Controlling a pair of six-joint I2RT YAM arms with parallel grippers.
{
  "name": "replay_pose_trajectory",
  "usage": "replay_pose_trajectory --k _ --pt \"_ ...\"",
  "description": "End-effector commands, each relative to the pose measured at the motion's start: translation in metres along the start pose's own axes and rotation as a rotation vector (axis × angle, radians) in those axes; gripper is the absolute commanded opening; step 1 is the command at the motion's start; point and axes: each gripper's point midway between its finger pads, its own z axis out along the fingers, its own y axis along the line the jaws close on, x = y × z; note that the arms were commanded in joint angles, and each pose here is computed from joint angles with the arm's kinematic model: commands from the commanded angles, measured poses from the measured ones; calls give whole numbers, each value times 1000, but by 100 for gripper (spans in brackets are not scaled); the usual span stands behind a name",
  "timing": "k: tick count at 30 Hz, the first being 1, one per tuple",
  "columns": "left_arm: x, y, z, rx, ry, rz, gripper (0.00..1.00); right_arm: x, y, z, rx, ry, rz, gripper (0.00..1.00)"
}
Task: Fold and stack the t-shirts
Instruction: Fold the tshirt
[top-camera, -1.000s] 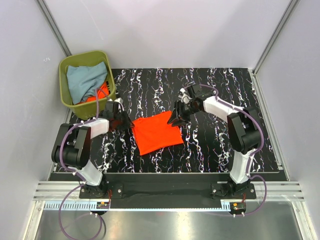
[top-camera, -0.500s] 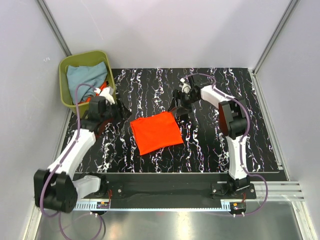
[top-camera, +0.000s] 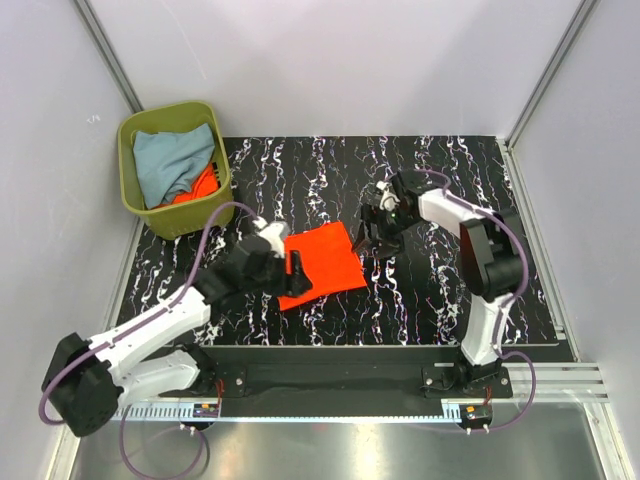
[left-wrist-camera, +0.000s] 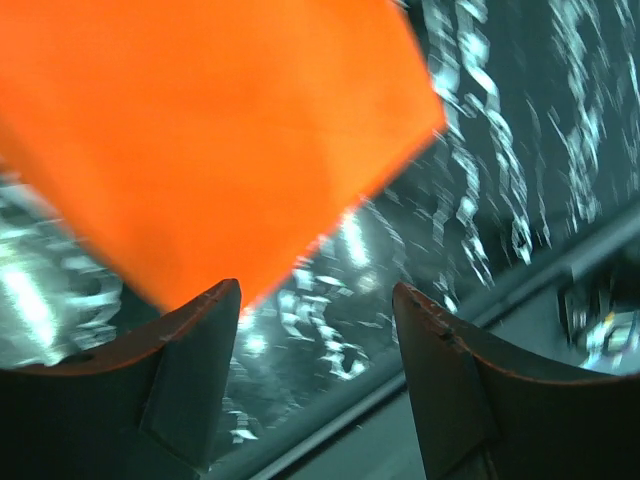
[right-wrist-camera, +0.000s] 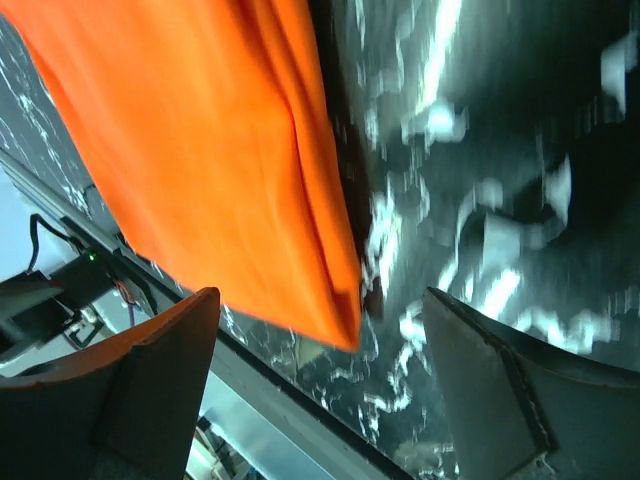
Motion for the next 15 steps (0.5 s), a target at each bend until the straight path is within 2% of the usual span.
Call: replay_pose_trajectory --k 1,3,4,6,9,12,13,15 --pt "-22 -37 4 30 -110 87 68 16 8 -31 5 -61 -8 89" --pt "-15 -47 11 13 -86 138 68 25 9 -38 -4 -80 31 89" --pt "-14 -50 11 11 -75 133 66 42 1 -30 -5 -51 79 89" --pt "-12 -52 9 17 -77 82 66 47 18 -29 -119 -52 114 88" --pt "-17 -55 -4 42 -117 50 63 46 20 -23 -165 -76 127 88" --pt "-21 -50 -21 23 -150 31 63 21 17 -18 -142 -112 50 85" --pt "-17 -45 -25 6 -141 25 63 1 25 -22 -149 -149 -1 85" --pt "-17 -45 -37 19 -166 -3 63 -20 27 -18 -147 -171 -86 80"
